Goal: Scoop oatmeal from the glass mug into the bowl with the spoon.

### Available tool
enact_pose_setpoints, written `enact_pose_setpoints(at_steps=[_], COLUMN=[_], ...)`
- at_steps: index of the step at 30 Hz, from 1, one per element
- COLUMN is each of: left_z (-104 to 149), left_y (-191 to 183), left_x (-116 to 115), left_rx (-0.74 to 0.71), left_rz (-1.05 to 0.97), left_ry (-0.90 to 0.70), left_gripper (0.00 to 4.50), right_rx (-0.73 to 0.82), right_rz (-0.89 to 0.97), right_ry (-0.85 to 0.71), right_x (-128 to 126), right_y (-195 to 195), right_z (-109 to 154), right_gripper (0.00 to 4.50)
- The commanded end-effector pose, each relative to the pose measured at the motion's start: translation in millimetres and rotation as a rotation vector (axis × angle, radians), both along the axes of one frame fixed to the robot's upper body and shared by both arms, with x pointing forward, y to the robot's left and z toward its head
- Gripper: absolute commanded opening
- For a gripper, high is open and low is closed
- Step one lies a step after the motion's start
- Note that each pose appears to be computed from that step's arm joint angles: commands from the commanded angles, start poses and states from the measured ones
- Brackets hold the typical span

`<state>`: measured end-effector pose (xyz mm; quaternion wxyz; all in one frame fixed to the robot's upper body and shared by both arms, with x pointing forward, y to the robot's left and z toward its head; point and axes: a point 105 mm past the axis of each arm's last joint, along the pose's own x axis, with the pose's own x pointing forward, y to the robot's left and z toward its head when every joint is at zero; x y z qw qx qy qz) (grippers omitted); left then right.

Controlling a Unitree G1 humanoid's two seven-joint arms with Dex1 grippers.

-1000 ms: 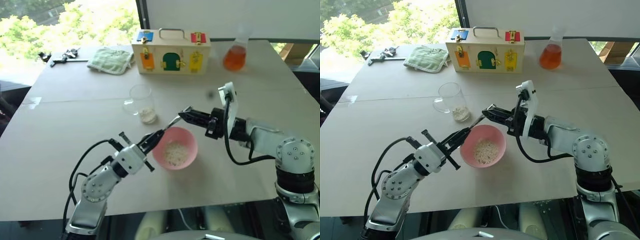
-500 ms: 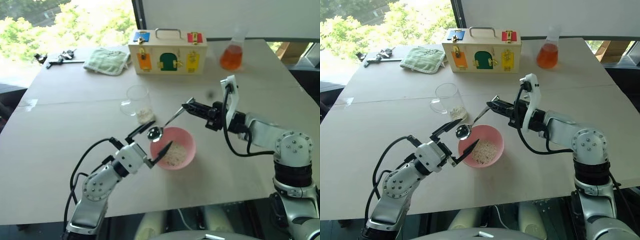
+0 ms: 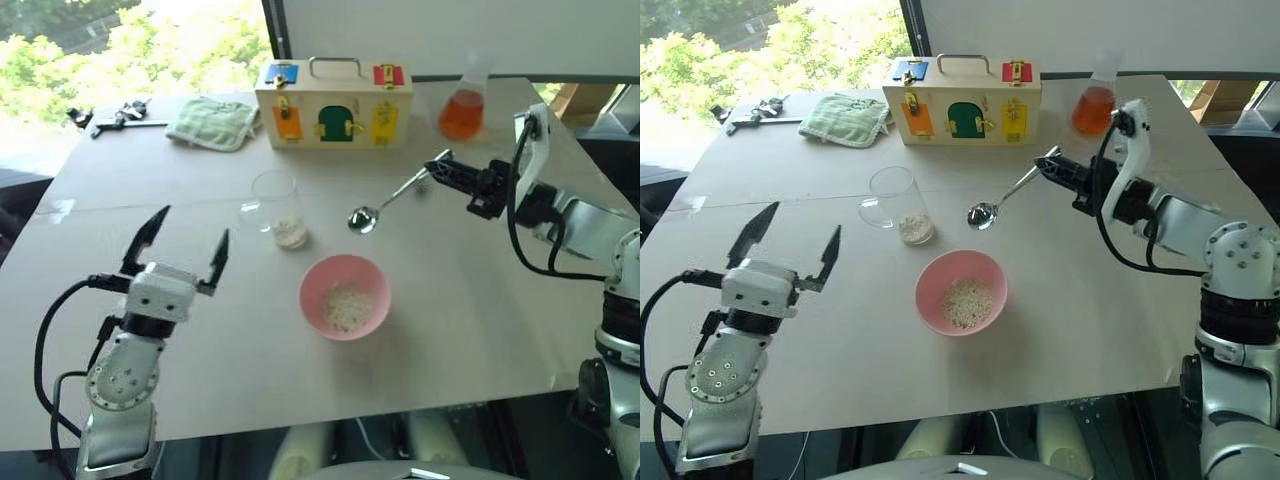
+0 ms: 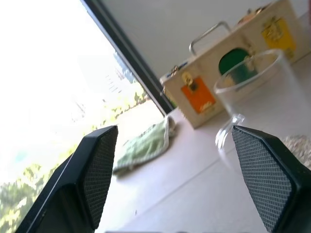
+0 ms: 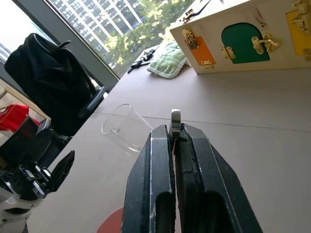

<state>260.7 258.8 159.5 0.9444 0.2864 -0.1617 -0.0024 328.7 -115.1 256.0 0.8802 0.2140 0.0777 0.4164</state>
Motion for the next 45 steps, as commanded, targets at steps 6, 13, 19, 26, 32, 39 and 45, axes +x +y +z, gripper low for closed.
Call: enact_pose_setpoints(at_steps=[6,13,19,26,32,39,45], left_z=[-16,-6,-9,-6,-12,-1,20], left_y=[6,-13,-13,-29,-24,-31,-59], left_x=[39,47,50,82,101,111,121], left_rx=[-0.216,-0.299,-0.277,-0.263,-0.279,-0.281,-0.179], left_rz=[0.005,-0.135,-0.143,-0.178,-0.155,-0.157,-0.204], left_ry=[0.111,0.077,0.097,0.091,0.120,0.068,0.030], left_gripper=[3.95,3.95,3.95,3.95,3.46,0.94,0.09], right_rx=[0.047,0.042,0.034,0.027,0.029,0.044,0.021], right_rz=[-0.041,-0.061,-0.073,-0.085,-0.107,-0.125,-0.064], right_ry=[-0.134,-0.162,-0.169,-0.176,-0.196,-0.246,-0.349], right_x=[4,2,0,2,3,2,-8], right_y=[-4,-6,-9,-9,-12,-8,21], right_z=[41,49,51,54,59,72,96], right_gripper=[0.00,0.00,0.00,0.00,0.00,0.00,0.00])
